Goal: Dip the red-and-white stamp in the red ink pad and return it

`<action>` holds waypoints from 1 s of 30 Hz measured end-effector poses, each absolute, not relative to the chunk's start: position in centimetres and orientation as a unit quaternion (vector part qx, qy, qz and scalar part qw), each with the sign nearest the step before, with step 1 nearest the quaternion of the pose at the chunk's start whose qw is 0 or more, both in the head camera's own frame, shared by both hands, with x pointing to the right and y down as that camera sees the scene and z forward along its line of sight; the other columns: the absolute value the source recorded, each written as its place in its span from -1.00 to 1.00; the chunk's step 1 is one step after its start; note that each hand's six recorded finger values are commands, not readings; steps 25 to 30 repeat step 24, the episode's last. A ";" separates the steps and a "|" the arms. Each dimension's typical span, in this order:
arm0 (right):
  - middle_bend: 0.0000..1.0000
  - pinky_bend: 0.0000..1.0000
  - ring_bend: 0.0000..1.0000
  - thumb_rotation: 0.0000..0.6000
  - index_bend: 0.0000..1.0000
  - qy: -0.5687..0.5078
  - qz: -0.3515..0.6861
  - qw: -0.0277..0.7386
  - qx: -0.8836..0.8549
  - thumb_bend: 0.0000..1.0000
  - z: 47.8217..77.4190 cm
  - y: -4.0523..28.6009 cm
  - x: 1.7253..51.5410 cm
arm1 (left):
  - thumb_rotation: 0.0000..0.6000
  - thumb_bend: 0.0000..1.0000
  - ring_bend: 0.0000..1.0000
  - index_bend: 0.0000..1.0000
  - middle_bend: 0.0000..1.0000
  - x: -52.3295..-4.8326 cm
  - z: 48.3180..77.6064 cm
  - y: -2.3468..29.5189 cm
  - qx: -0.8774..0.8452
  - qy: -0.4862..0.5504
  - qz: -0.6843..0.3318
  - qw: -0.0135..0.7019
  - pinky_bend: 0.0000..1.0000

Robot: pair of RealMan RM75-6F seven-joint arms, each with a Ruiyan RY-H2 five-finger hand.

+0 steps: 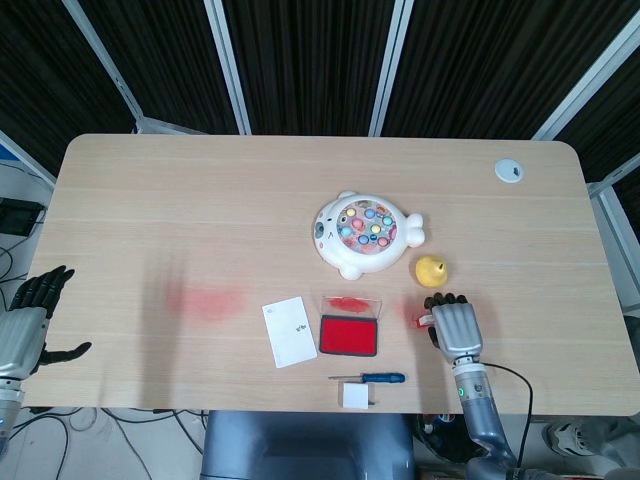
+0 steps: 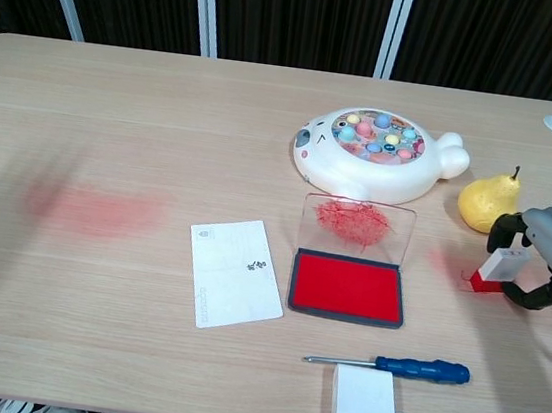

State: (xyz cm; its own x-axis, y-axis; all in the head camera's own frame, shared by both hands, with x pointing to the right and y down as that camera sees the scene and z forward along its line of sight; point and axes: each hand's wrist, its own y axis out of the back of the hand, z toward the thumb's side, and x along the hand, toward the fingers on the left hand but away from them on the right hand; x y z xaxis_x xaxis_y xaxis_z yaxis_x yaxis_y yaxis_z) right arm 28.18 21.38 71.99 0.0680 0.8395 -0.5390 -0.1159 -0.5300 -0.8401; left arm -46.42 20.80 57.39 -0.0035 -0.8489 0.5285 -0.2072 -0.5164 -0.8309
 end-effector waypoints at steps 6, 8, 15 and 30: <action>-0.57 -0.40 -0.58 1.00 -0.56 -0.285 0.622 0.389 -0.617 -0.48 71.6 21.4 28.4 | 1.00 -0.98 -1.00 -1.00 -1.00 -46.5 57.3 20.8 -0.649 0.408 -0.580 0.277 -1.00; -0.63 -0.42 -0.63 1.00 -0.63 -0.283 0.622 0.394 -0.615 -0.53 71.2 21.4 28.6 | 1.00 -0.99 -1.00 -1.00 -1.00 -46.5 57.3 20.7 -0.649 0.408 -0.579 0.277 -1.00; -0.85 -0.50 -0.83 1.00 -0.85 -0.283 0.617 0.427 -0.597 -0.65 67.5 20.5 30.5 | 1.00 -0.98 -1.00 -1.00 -1.00 -46.5 57.1 20.7 -0.647 0.409 -0.578 0.282 -1.00; -1.00 -0.63 -1.00 1.00 -1.00 -0.307 0.607 0.463 -0.568 -0.82 59.4 20.8 35.8 | 1.00 -0.99 -1.00 -1.00 -1.00 -46.9 57.1 20.7 -0.634 0.394 -0.593 0.303 -1.00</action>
